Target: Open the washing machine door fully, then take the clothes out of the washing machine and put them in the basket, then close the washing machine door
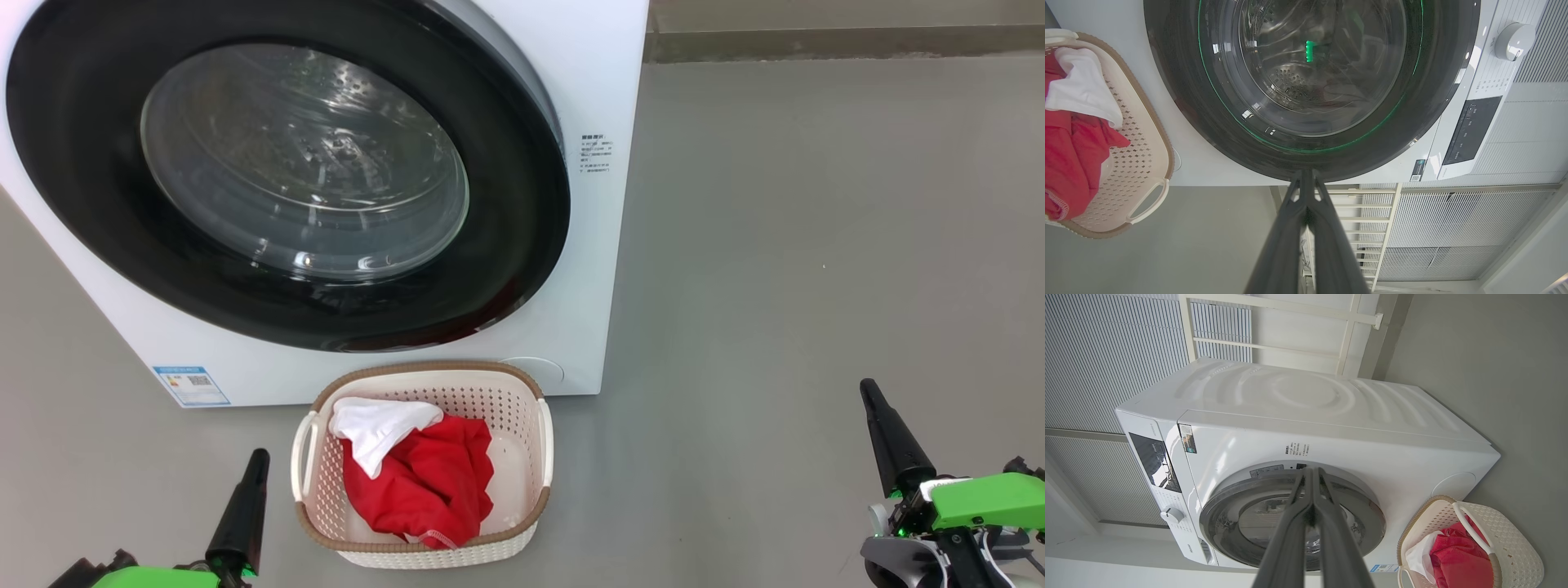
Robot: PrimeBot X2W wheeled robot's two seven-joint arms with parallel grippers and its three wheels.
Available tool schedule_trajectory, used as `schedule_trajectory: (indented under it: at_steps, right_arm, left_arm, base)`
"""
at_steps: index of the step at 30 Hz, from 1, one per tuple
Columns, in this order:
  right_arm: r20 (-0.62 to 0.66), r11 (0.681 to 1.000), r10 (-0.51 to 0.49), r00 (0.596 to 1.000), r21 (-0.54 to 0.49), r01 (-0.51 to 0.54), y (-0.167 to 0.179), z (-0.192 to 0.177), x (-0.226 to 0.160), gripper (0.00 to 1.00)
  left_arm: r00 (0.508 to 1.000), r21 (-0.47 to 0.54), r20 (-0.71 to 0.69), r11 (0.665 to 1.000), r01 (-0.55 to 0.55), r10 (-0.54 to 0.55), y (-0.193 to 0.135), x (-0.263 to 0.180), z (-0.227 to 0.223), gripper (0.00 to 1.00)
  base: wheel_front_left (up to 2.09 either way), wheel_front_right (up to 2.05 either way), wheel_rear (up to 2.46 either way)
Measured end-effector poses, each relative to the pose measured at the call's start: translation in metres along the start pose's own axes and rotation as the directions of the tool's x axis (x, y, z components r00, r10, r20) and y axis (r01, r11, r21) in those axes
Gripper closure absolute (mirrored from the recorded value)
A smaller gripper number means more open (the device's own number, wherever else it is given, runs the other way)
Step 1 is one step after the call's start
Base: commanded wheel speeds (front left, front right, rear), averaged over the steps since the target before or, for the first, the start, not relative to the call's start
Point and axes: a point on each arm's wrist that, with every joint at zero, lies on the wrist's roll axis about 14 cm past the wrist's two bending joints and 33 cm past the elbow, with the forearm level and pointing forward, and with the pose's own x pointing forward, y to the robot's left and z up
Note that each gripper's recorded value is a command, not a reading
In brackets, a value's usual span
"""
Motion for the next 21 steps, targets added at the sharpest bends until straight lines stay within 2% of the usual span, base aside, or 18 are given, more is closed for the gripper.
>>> schedule_trajectory:
  at_steps: [21]
  right_arm:
    - [-0.002,1.0,0.0,1.0,0.002,0.0,-0.0001,-0.0004,0.0,1.0]
  left_arm:
    - [1.0,-0.001,0.0,1.0,0.0,0.0,0.0,0.0,0.0001,1.0]
  base:
    - [0.0,0.0,0.0]
